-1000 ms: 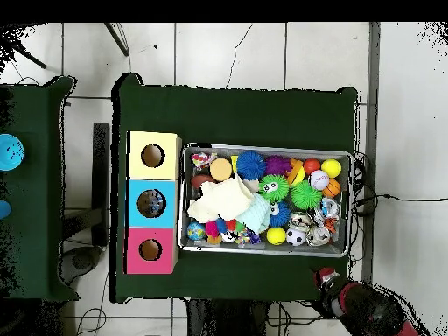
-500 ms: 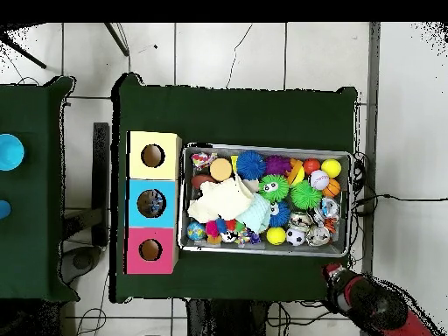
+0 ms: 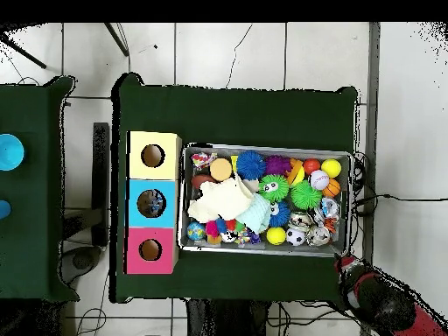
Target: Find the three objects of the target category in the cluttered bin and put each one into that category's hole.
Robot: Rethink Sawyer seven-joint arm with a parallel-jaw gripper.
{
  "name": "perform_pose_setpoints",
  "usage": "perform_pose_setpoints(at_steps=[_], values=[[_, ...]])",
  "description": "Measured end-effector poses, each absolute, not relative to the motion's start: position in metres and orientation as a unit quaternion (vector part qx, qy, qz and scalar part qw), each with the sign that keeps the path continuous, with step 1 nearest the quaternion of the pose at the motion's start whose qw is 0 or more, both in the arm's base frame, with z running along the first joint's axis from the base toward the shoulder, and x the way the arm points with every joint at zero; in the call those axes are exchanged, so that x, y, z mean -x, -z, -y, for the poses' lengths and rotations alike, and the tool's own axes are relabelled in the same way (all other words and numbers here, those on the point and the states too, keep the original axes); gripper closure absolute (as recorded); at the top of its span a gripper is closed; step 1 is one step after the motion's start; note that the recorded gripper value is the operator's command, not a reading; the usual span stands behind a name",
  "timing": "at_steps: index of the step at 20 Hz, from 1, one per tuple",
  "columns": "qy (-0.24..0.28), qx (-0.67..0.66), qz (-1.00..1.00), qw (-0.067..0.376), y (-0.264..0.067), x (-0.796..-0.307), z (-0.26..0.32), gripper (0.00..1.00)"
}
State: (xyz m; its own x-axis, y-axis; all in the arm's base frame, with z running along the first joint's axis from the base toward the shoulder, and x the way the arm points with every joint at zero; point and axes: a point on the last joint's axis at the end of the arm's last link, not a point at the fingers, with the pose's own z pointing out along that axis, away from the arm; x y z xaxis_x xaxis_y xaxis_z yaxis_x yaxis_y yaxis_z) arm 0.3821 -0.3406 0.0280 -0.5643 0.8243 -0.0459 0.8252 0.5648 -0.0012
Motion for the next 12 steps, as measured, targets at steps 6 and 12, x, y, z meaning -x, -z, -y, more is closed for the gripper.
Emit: perform_pose_setpoints(at_steps=[6,12], values=[[0.025,-0.463,-0.884,0.062,-0.0311,-0.3906,0.3480,0.00],[0.037,-0.456,-0.887,0.062,-0.0304,-0.3920,0.3405,0.00]])
